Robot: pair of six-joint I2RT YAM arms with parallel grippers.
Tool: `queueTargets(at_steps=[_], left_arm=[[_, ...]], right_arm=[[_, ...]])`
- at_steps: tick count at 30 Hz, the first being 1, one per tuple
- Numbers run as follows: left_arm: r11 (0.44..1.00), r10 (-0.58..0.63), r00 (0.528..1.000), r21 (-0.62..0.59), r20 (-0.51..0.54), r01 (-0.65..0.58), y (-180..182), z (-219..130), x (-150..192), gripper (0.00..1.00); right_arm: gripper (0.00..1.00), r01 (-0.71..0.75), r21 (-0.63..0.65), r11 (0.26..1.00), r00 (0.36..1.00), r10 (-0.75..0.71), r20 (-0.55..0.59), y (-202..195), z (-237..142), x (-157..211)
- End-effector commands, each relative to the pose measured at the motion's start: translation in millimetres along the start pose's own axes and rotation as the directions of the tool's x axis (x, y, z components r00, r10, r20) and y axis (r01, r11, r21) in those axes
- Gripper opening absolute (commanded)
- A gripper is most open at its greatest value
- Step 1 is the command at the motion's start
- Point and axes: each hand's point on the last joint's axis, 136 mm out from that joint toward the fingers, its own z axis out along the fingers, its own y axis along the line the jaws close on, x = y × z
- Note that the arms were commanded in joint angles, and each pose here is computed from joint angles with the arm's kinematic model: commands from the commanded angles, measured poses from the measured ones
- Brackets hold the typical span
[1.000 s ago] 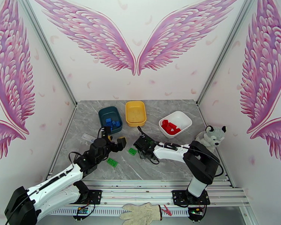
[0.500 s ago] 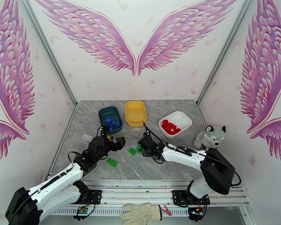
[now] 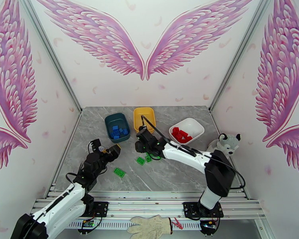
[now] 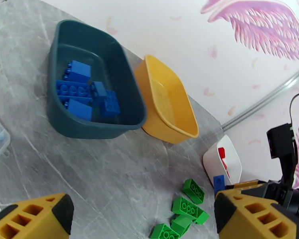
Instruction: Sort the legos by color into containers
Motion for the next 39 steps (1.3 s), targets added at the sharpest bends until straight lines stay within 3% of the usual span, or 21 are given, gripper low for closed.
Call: queueTargets(at_steps=[1,9,17,21,29,33,39], left_arm=[[0.996,-0.084,0.995,0.029,0.051,0.083,6,-7,-11,0.99],[0.987,-0.159,0.982,0.000,0.104,0.160,34,-23,-24,0.99],[0.984,-0.178,0.978,0.015,0.105,0.177,38,-32,-27,0.99],[0.985,-0.175,0.980,0.013,0.096,0.175,38,-32,-25,0.99],[0.983,-0.181,0.978,0.022,0.102,0.180,36,-32,-27,0.99],[0.982,-0.187,0.976,0.031,0.111,0.185,34,-32,-30,0.99],[0.979,-0.201,0.971,0.051,0.128,0.196,30,-32,-35,0.99]], right_arm=[[0.34,0.012,-0.081,0.997,1.000,-0.011,0.009,30,21,-23],[0.37,0.028,-0.134,0.991,0.998,-0.021,0.054,68,70,-68],[0.69,0.038,-0.154,0.987,0.997,-0.027,0.072,77,79,-96],[0.73,0.054,-0.175,0.983,0.996,-0.040,0.081,77,61,-93],[0.74,0.124,-0.211,0.970,0.992,-0.116,0.049,60,16,-24],[0.83,0.193,-0.224,0.955,0.981,-0.194,0.016,49,-3,33],[0.82,0.353,-0.243,0.903,0.924,-0.377,-0.057,60,-6,115]])
